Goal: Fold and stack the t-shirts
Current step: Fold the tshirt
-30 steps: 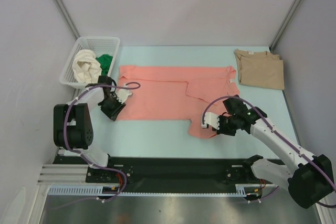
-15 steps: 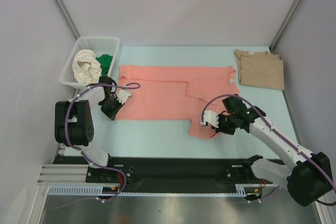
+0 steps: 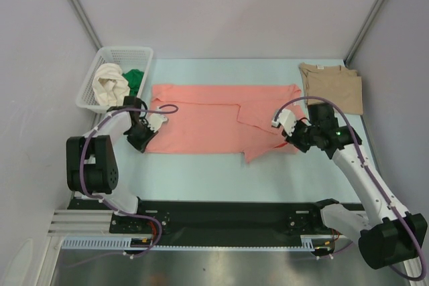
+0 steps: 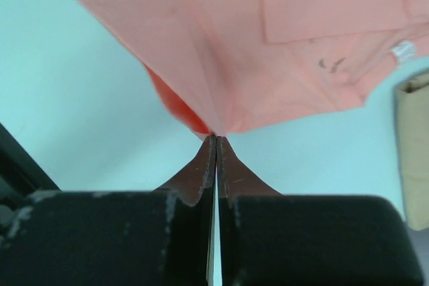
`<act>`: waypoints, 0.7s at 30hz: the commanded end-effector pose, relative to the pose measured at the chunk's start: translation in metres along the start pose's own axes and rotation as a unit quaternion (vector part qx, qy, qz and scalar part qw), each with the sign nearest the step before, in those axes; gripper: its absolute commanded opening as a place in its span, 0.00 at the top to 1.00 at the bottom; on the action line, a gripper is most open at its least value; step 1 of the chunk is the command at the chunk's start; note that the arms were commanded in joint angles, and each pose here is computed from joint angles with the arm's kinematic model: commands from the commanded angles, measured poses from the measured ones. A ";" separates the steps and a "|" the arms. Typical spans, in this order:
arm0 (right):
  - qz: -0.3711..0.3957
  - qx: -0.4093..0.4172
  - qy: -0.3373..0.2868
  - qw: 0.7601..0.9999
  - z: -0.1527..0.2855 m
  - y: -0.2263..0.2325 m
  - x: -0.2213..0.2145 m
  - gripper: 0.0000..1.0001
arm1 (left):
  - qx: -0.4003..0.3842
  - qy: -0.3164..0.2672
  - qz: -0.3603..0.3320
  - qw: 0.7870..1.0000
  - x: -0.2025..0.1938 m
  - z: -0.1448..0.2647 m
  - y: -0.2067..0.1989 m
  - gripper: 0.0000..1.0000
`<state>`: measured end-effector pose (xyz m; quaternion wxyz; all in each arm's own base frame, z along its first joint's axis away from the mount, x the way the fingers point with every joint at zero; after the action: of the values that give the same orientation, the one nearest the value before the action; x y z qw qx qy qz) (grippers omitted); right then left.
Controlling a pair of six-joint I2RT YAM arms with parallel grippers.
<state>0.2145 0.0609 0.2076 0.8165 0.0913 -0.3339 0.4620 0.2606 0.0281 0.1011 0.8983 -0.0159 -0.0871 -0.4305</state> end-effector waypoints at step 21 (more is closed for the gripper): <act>-0.039 -0.102 -0.115 0.987 0.043 -0.048 0.063 1.00 | 0.046 -0.071 -0.006 0.996 0.042 0.051 0.038 0.99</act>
<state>0.2394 0.0551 0.2701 0.8109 0.0767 -0.4297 0.3896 0.2914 0.0267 0.1484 0.8895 -0.0011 -0.1422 -0.4342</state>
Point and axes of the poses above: each gripper's point midway between its finger pads, its own z axis back along the fingers, its own y axis along the line the jaws close on, x = y × z, the point moved 7 cm from there along z, back along the fingers, and after that the axes turned 9 degrees about -z, right-handed, at the moved point
